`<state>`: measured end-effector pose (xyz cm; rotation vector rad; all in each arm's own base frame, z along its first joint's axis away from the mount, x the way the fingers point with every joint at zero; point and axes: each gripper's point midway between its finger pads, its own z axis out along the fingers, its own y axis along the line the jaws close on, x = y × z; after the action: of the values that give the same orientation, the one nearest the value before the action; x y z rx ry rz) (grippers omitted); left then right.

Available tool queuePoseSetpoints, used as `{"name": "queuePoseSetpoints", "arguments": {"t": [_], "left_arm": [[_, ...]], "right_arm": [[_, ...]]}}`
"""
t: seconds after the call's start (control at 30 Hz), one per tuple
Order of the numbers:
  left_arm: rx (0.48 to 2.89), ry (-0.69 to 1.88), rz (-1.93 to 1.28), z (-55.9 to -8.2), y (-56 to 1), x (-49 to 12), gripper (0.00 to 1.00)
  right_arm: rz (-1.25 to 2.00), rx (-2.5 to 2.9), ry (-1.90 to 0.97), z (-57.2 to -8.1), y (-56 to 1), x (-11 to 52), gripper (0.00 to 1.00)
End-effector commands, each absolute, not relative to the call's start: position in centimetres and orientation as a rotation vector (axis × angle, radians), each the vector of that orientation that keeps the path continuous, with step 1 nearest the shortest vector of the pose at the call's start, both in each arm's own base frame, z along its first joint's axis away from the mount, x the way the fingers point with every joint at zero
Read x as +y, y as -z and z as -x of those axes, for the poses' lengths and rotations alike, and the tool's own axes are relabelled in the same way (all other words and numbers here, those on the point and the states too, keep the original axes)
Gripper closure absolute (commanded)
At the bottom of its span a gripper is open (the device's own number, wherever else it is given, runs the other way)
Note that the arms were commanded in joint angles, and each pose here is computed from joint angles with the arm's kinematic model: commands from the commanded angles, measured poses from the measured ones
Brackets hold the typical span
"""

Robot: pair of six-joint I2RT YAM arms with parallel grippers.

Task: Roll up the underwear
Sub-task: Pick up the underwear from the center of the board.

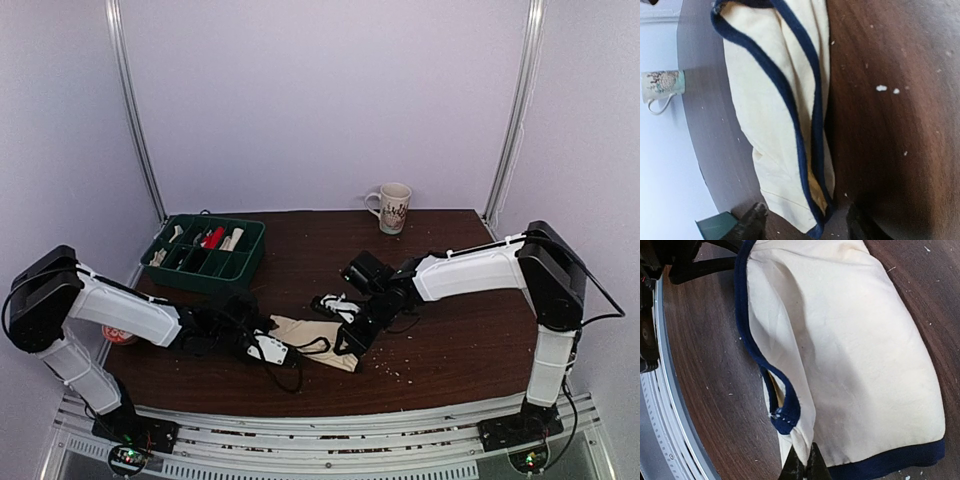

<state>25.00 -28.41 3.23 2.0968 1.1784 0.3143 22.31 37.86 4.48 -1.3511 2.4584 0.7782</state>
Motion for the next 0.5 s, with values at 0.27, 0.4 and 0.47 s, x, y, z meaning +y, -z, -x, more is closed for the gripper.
{"name": "queuePoseSetpoints", "arguments": {"t": [0.27, 0.4, 0.47], "left_arm": [[1.176, -0.148, -1.996, -23.5, -6.5, -29.7, 0.26], [1.178, -0.144, -1.984, -23.6, -6.4, -29.8, 0.30], [1.186, -0.144, -1.968, -23.8, -6.5, -30.0, 0.33]], "right_arm": [[1.374, 2.415, -0.727, -24.8, -6.8, 39.7, 1.00], [1.417, 2.442, -0.683, -25.7, -5.6, 40.3, 1.00], [1.433, 2.446, -0.680, -26.1, -5.2, 40.6, 1.00]]}}
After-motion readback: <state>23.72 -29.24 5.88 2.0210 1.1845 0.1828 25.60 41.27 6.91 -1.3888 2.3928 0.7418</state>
